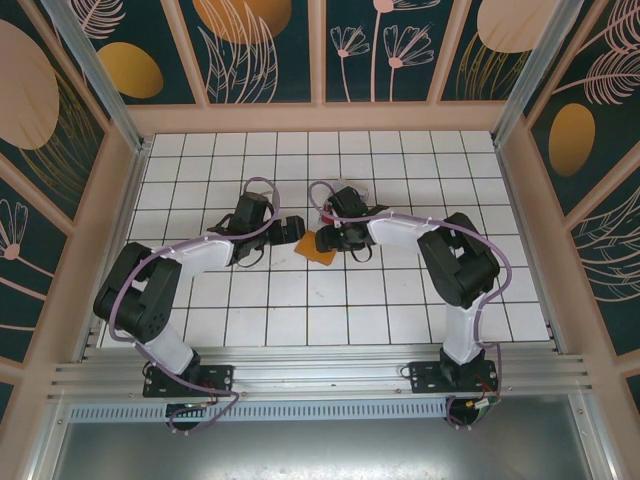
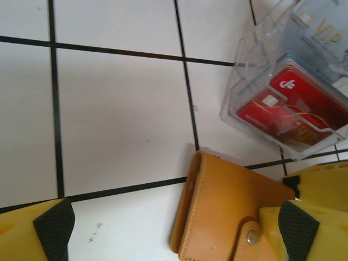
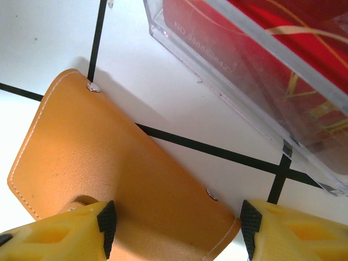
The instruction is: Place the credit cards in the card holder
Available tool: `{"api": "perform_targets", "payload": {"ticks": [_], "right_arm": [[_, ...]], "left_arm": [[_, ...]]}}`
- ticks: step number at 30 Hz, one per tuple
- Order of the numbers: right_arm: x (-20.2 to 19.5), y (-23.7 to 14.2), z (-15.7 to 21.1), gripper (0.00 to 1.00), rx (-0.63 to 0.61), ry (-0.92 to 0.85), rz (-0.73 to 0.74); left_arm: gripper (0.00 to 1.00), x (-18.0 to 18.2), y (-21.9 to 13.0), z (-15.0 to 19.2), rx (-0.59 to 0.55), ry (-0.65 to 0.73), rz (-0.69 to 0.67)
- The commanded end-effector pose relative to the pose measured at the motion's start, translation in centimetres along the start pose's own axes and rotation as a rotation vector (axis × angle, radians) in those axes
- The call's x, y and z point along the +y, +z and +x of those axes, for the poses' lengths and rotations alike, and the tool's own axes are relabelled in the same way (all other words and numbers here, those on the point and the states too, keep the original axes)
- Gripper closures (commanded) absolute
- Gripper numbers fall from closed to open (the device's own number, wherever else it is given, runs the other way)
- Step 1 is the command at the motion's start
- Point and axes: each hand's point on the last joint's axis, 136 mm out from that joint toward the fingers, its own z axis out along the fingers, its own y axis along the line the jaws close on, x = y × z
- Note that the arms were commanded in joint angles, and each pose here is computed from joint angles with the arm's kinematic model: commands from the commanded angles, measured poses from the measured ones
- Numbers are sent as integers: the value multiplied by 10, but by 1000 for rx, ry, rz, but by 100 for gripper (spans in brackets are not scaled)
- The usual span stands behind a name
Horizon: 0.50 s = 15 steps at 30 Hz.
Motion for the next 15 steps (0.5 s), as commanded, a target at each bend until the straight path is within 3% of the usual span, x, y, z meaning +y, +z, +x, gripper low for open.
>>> {"api": "perform_targets", "payload": {"ticks": [1, 3, 5, 15], "right_arm": [[12, -21, -11, 35, -17, -47, -7], [21, -24, -12, 34, -18, -72, 16], [27, -23, -11, 35, -23, -88, 38], [54, -19, -8, 43, -10, -88, 59]], "left_arm": [[3, 18, 0, -4, -20, -27, -125], [2, 47, -1, -10, -21, -71, -301], [2, 58, 4, -17, -3, -62, -364], [1, 62, 2, -34, -33, -143, -272]]}}
